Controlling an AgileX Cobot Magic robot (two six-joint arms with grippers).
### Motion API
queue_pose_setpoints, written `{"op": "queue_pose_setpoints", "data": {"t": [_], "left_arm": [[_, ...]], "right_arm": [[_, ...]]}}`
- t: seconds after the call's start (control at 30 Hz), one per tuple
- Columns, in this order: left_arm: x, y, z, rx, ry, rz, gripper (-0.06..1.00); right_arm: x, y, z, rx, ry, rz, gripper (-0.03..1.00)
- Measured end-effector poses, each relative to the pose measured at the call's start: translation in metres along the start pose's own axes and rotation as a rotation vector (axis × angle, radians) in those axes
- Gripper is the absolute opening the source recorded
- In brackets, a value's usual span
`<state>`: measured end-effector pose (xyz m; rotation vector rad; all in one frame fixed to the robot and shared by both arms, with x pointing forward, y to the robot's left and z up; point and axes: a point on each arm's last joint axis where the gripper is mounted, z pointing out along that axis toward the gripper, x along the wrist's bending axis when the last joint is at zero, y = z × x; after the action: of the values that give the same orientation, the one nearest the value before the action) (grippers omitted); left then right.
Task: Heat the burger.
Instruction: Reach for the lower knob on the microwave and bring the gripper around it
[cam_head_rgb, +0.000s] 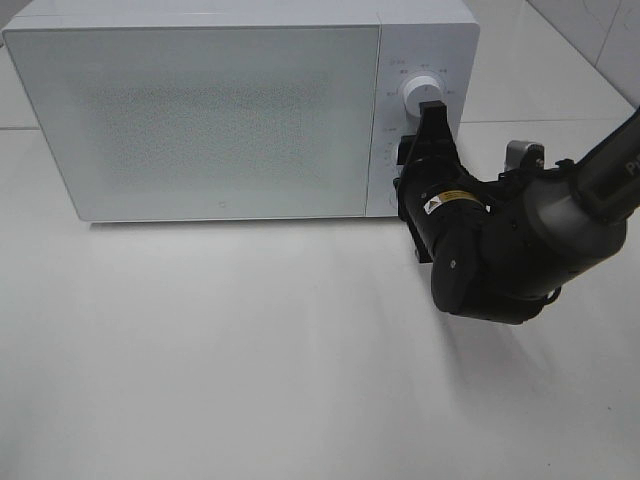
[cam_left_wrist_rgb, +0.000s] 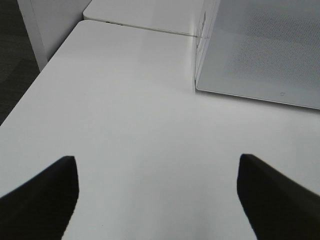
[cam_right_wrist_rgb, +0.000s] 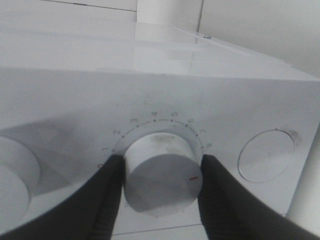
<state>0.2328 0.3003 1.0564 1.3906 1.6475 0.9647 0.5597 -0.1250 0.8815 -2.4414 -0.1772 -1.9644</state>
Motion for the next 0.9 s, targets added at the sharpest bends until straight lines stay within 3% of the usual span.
{"op": "queue_pose_setpoints", "data": {"t": [0.3, 0.9], "left_arm": [[0.0000, 0.0000, 0.0000, 0.000, 0.000, 0.000, 0.81], [0.0000, 0.0000, 0.0000, 0.000, 0.000, 0.000, 0.81]], "right_arm": [[-0.0002, 0.0003, -0.0003, -0.001, 0.001, 0.216, 0.41], [-0.0002, 0.0003, -0.0003, -0.001, 0.001, 0.190, 0.41]]}}
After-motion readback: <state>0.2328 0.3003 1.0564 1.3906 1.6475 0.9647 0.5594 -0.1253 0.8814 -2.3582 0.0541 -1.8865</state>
